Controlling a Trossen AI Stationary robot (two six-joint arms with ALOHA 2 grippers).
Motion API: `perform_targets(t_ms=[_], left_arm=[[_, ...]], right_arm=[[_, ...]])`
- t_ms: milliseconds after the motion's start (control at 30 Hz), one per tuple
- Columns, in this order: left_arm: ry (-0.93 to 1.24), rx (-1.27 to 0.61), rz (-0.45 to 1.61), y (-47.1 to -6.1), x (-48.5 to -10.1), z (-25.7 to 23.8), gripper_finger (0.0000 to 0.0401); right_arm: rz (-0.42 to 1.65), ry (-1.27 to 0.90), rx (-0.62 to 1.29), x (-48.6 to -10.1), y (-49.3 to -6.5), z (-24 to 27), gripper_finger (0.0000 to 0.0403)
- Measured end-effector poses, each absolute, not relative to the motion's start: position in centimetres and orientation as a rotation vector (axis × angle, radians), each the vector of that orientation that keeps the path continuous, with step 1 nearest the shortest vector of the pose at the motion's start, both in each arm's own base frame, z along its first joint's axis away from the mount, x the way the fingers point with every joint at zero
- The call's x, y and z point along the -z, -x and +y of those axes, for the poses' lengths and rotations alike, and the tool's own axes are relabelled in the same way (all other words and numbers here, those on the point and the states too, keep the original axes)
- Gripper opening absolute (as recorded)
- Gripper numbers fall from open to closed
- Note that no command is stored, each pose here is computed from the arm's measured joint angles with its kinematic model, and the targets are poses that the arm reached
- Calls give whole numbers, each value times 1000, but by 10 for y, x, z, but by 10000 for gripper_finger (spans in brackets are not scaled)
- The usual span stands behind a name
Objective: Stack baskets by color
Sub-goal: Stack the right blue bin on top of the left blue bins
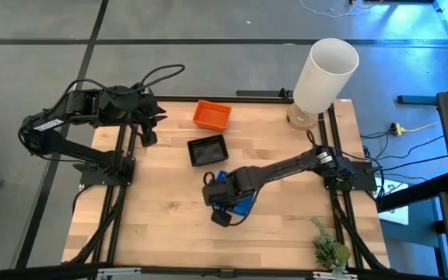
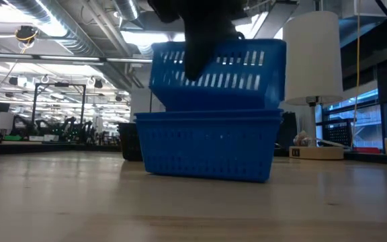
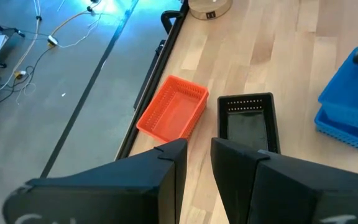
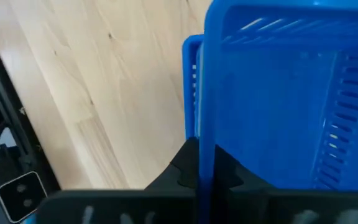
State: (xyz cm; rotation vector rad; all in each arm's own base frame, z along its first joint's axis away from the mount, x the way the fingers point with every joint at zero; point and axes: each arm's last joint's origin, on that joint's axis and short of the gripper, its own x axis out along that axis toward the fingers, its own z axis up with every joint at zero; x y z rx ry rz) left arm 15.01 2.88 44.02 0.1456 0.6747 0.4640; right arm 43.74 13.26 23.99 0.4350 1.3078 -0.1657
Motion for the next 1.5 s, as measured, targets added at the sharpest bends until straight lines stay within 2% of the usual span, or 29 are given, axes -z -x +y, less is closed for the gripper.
perform_targets(t_ms=[133,667,767,933,1400,1500], left_arm=[[-145,-464,675,-150,-440,29,65],[-150,-461,719,-148,-437,28,65],[-151,-460,730,-147,-436,28,65],[-151,-459,733,-147,-436,28,65],[-152,-459,733,-147,-436,28,65],[-152,-460,733,-147,-436,28,65]], right_arm=[[1333,-426,175,-236,-437,132,3],[1332,-420,159,-235,-438,130,70],[1341,-431,143,-235,-438,131,64],[1334,-423,148,-235,-439,131,10],[1332,-376,214,-236,-435,128,4],[1337,-365,225,-233,-434,127,14]])
